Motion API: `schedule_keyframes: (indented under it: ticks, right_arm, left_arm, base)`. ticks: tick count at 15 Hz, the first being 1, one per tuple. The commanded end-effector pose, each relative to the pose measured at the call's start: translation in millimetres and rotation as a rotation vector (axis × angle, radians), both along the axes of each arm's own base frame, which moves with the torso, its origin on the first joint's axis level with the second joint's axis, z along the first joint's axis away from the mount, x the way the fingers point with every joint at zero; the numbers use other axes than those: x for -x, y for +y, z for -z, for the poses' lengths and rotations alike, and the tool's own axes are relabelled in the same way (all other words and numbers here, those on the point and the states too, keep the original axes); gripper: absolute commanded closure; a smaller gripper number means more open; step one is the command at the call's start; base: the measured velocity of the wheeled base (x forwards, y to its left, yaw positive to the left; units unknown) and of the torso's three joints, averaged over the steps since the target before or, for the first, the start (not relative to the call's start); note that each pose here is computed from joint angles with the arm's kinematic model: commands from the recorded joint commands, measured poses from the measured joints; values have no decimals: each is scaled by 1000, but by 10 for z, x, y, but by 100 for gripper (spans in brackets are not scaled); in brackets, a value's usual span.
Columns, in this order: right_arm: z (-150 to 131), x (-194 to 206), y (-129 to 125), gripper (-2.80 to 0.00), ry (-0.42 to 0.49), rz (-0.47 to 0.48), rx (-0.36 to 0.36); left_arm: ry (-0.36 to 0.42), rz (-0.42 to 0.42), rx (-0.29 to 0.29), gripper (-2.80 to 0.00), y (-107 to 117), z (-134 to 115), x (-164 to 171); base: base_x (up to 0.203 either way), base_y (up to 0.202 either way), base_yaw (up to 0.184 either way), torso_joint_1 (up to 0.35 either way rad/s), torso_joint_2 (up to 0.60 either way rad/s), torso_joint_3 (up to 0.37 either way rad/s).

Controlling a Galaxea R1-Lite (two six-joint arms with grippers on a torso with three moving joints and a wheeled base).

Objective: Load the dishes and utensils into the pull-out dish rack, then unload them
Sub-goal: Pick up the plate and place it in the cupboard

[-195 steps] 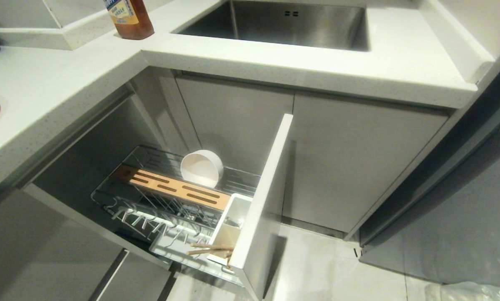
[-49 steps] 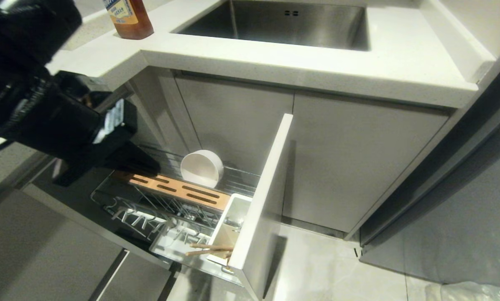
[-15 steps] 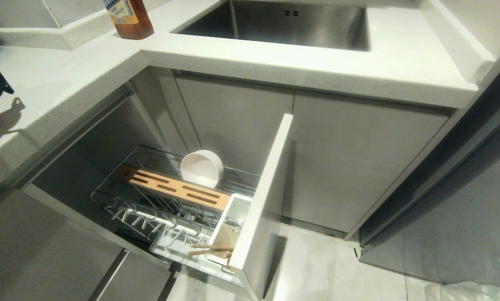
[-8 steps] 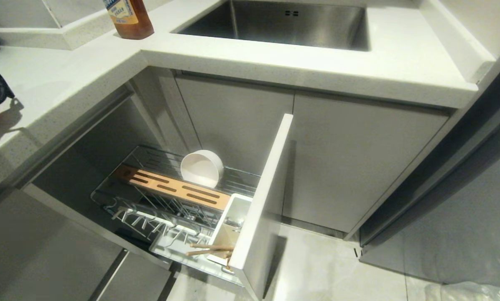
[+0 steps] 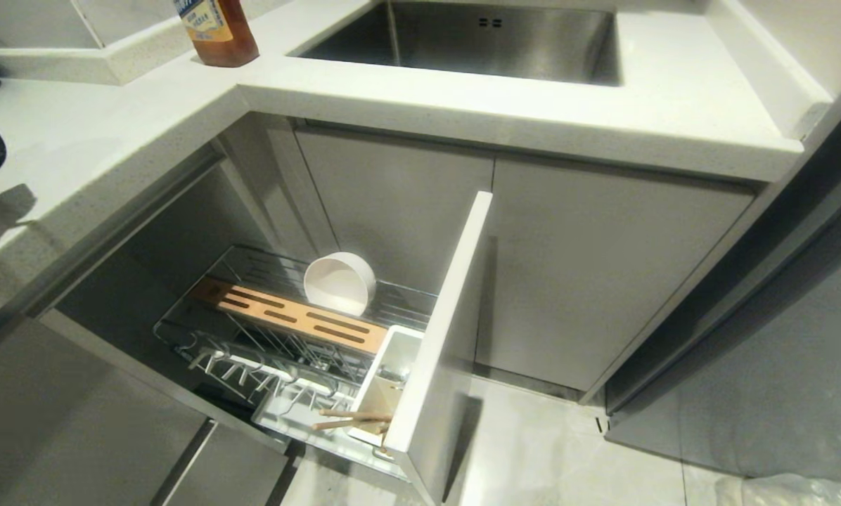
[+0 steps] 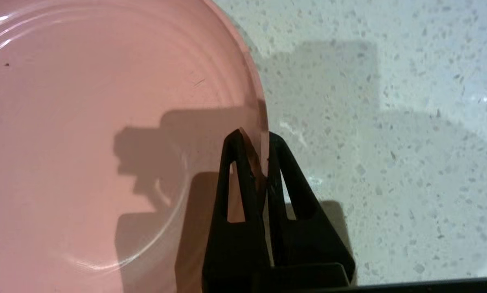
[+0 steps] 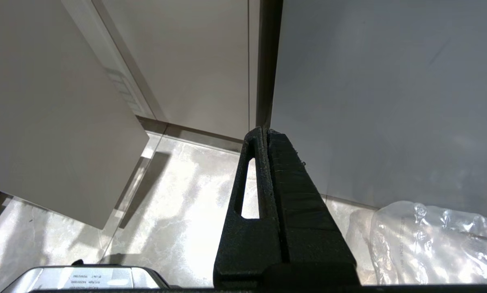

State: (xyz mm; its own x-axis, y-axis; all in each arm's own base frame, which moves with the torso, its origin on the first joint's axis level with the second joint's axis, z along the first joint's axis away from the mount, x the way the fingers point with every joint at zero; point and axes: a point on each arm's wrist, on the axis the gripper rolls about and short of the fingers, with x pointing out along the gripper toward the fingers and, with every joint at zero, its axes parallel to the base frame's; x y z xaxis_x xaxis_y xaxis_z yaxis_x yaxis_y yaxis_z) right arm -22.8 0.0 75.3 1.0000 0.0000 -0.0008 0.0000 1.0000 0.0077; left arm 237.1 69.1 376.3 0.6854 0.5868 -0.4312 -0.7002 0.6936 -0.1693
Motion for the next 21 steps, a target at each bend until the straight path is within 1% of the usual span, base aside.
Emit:
schedule_keyframes:
  ticks: [1,4,6,7,8,9,11,15,17,19,21]
  right_arm:
    - [-1,0,0,0,-1,0,0]
    - [-1,0,0,0,-1,0,0]
    - [-1,0,0,0,-1,0,0]
    - [-1,0,0,0,-1,0,0]
    - [-1,0,0,0,-1,0,0]
    - [-1,0,0,0,-1,0,0]
    - [-1,0,0,0,-1,0,0]
    - [-1,0,0,0,-1,0,0]
    - [-1,0,0,0,-1,0,0]
    - [-1,0,0,0,-1,0,0]
    - [-1,0,0,0,-1,0,0]
  left_arm:
    - [-10,-3,0,0,-11,-25,45]
    - [-36,17,-10,0,-73,-100,155]
    - [-37,62,-47,0,-168,-183,318]
    - [-30,88,-55,0,-231,-210,407]
    - [-40,109,-59,0,-286,-239,467]
    - [-71,131,-65,0,-345,-297,549]
    - [-167,191,-81,0,-474,-439,736]
    - [-370,278,-100,0,-622,-682,1111]
    - [-515,343,-101,0,-698,-831,1273]
    - [-654,404,-88,0,-751,-964,1425]
    - [-753,475,-51,0,-793,-1043,1579]
  base:
    - [0,0,0,0,0,0]
    - [0,0,0,0,0,0]
    - [0,0,0,0,0,0]
    - [0,0,0,0,0,0]
    - [0,0,0,0,0,0]
    - [0,0,0,0,0,0]
    - [0,0,0,0,0,0]
    - [0,0,0,0,0,0]
    - [0,0,0,0,0,0]
    - [0,0,0,0,0,0]
    - [0,0,0,0,0,0]
